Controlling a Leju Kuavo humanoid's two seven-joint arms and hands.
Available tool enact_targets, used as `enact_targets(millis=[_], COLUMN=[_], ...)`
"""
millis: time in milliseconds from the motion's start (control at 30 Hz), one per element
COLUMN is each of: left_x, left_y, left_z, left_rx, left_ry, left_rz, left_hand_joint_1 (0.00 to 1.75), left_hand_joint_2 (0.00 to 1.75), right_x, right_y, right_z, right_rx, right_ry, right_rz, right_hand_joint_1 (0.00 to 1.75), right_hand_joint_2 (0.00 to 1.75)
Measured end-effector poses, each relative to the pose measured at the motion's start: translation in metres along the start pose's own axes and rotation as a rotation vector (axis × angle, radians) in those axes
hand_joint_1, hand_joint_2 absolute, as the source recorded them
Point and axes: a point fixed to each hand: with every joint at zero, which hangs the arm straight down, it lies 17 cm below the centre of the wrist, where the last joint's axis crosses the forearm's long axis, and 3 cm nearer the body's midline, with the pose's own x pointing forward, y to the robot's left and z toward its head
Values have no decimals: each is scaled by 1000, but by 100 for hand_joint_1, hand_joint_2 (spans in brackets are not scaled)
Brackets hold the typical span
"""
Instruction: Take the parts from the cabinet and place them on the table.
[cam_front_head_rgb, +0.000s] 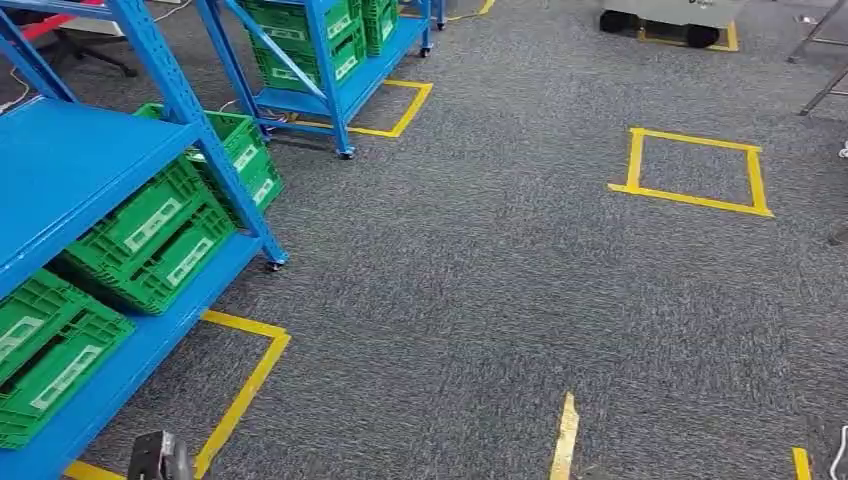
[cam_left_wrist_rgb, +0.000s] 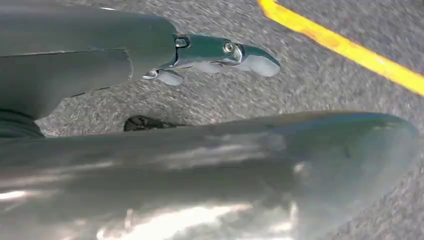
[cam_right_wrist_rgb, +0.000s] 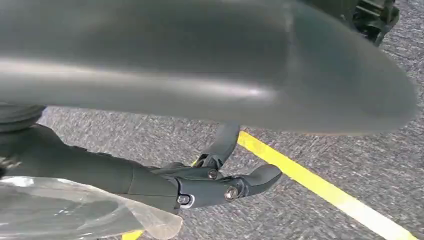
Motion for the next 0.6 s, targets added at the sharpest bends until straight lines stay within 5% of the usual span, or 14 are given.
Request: enact_targets(millis=[600], left_x=[-10], left_y=[-10], left_z=[0], left_rx=[-35], left_ry=[24], left_rz=[-1], left_hand_joint_1=[0], left_hand_joint_2=[0], right_x=[29], right_y=[-8], right_z=[-3], right_rx=[-25], right_ry=[-77], right_rz=[-21], right_hand_joint_1=[0], right_hand_joint_2=[0])
